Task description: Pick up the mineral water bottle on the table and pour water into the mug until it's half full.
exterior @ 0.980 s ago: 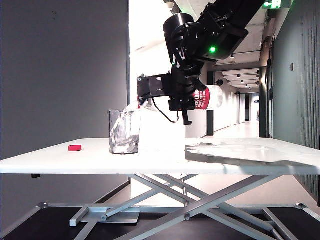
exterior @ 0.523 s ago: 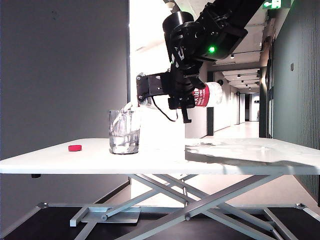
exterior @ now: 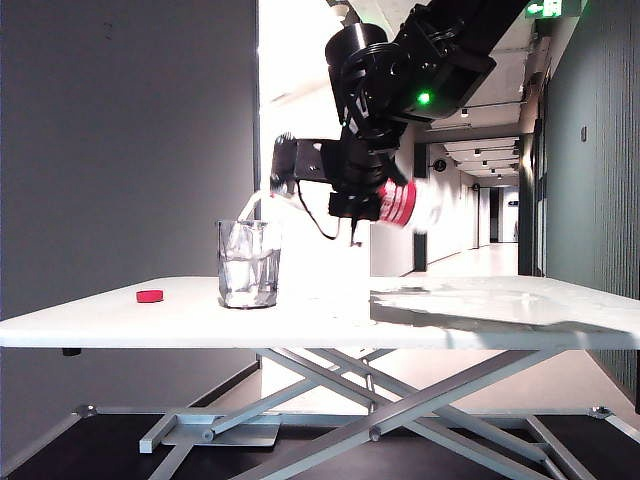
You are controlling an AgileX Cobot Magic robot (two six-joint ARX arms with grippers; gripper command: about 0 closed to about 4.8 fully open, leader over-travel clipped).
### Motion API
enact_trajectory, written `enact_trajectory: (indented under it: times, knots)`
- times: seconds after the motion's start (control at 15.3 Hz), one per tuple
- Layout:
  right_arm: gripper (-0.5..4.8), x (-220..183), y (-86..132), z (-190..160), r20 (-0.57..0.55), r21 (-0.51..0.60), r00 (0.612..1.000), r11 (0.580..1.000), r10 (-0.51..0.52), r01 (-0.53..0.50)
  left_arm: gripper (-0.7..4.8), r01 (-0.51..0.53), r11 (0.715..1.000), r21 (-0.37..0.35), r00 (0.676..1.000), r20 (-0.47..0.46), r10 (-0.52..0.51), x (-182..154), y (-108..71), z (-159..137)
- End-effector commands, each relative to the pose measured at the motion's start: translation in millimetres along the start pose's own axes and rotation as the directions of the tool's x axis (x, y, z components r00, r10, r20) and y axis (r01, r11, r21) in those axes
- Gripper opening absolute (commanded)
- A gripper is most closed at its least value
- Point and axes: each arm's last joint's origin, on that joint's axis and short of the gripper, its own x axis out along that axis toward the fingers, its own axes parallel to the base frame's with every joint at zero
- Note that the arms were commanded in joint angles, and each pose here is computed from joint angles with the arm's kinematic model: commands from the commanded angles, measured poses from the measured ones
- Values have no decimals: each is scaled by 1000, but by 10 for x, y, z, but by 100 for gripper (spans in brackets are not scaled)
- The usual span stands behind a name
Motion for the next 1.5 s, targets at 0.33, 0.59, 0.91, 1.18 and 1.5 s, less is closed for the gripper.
enact_trajectory:
  times: [0.33, 0.59, 0.91, 1.18, 1.5]
  knots:
    - [146, -30, -83, 32, 187, 620, 981, 768, 51, -158, -5, -5, 1000, 13, 1000, 4, 5, -1, 2, 9]
    - [162, 83, -175, -184, 314, 790, 947, 533, 72, -303, -5, -5, 1000, 8, 1000, -5, 5, -1, 2, -1]
    - [161, 206, -422, -438, 525, 806, 847, 365, -79, -466, -5, -4, 1000, 10, 1000, -8, 4, -1, 1, -4]
    - [161, 376, -234, -505, 585, 782, 805, 331, -97, -528, -5, -2, 1000, 24, 1000, -9, 2, -1, 0, -6]
    - [138, 393, -71, -744, 643, 757, 746, 295, -173, -583, -5, 2, 999, 41, 1000, -20, -1, -1, -1, -18]
